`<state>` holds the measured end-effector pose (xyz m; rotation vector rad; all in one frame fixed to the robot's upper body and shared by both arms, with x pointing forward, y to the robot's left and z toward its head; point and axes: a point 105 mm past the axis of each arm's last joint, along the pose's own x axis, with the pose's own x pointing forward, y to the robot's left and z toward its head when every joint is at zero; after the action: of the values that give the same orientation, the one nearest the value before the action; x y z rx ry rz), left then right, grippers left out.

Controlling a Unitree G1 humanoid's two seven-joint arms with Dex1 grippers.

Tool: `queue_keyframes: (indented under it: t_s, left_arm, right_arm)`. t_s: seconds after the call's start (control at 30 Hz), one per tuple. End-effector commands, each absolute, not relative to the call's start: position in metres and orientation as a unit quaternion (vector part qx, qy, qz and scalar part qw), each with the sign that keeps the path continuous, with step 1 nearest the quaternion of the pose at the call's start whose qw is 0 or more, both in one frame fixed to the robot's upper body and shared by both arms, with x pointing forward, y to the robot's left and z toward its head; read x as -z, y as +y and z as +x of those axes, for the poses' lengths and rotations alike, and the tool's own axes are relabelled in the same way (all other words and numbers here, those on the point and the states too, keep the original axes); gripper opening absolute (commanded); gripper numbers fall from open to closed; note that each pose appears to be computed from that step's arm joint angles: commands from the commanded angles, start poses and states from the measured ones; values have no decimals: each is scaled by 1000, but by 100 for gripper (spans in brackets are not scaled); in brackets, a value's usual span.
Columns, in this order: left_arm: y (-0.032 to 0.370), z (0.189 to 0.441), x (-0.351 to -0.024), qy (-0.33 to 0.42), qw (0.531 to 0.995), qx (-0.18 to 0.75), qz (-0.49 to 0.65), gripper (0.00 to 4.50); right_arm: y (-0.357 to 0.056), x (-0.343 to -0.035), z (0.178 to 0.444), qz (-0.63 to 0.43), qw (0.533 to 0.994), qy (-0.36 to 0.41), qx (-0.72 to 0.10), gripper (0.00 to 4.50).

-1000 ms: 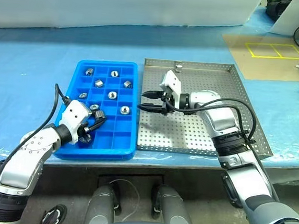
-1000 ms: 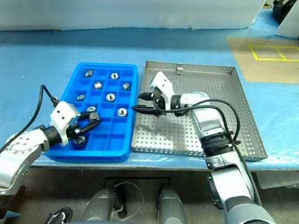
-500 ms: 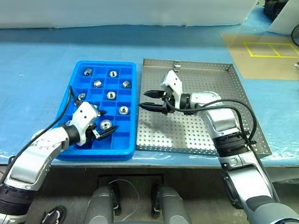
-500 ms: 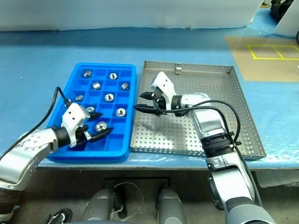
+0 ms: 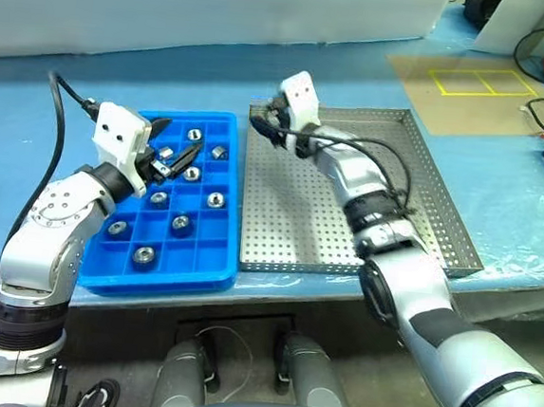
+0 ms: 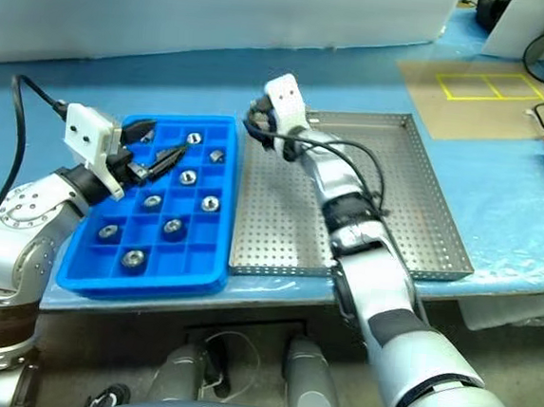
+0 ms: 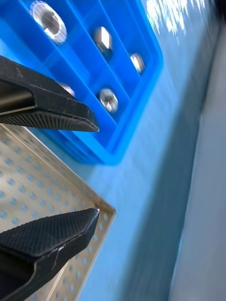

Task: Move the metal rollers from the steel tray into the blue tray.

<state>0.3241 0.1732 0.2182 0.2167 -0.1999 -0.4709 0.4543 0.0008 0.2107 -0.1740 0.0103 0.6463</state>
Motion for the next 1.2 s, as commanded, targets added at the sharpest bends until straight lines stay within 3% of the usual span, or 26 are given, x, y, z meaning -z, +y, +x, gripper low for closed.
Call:
queue_keyframes:
  t_s: [0.03,0.3,0.43,0.73,0.93,1.2]
  left_arm:
    - [175,333,-228,-116,968,191,111,366]
    - [165,339,-228,-122,973,171,98,366]
    - [170,338,-226,-119,976,155,92,366]
    - [173,365,-228,-114,985,126,40,366]
    - [170,402,-235,-115,985,124,21,366]
    - [151,465,-242,-90,982,155,55,366]
  right_arm:
    - [-1,-224,469,-74,971,-7,-229,265]
    - [14,-227,469,-79,974,-8,-214,265]
    - [-1,-220,474,-65,982,8,-177,265]
    - [-8,-214,474,0,980,19,-200,265]
    - [-40,-225,480,15,983,-12,-183,265]
    - [-38,-233,468,20,974,-58,-218,265]
